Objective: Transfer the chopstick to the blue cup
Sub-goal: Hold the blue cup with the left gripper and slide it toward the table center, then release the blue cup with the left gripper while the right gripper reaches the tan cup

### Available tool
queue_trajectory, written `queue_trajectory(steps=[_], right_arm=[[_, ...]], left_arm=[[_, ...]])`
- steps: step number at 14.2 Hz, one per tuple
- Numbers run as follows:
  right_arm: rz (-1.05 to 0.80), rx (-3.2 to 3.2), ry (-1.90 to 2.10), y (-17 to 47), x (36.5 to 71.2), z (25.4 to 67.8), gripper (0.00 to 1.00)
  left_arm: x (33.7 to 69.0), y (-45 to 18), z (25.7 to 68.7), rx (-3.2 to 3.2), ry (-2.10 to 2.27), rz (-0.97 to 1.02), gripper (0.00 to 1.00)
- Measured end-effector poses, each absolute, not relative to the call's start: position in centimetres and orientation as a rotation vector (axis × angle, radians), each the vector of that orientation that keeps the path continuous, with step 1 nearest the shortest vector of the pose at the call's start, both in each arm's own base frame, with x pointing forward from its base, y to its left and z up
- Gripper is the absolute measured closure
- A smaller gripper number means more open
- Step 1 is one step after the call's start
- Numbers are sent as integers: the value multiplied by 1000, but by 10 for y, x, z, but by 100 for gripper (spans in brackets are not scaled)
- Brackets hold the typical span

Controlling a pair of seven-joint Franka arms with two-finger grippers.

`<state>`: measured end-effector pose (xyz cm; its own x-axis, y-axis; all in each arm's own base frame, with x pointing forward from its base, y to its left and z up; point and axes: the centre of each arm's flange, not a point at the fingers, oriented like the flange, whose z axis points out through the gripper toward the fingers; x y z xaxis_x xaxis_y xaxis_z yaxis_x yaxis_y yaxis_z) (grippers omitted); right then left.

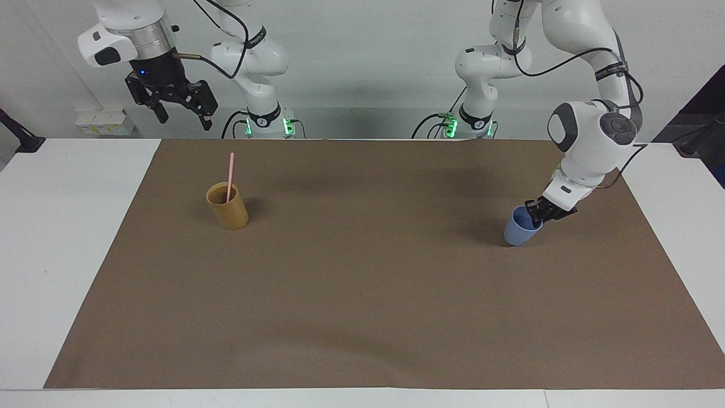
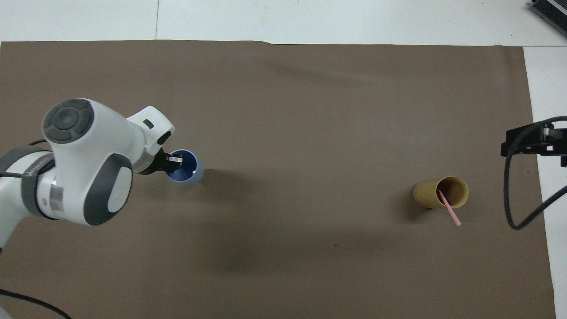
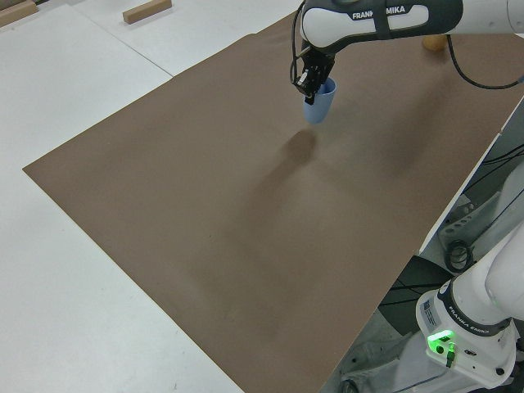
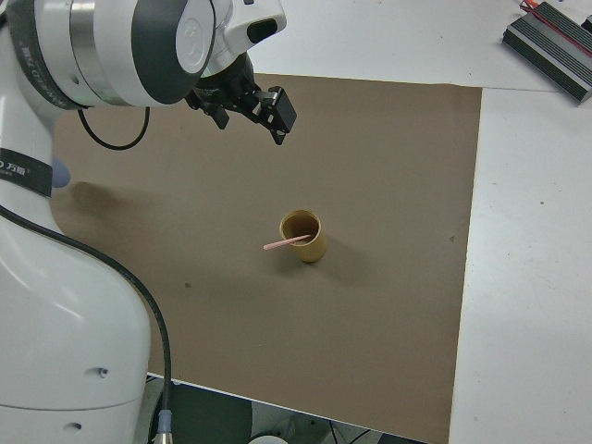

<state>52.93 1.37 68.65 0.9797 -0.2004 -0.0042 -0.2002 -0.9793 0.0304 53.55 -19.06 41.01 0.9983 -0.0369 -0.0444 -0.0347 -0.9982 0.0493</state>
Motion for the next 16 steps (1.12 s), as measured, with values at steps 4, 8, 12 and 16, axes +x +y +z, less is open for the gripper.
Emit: queue_trajectory(steps=[4,8,12,16], right_arm=[[-12,3096,-313,14,529,686,0],[-13,3096,-313,14,529,686,0],[-13,3096,-314,14,529,686,0],[-13,3096,-314,14,529,686,0]], left_arm=[[500,-285,412,3075,29,-5,95],[499,-303,384,3070,65,-1,95],[504,-299,372,3074,79,-10,95],[503,-300,372,3074,77,-11,67]])
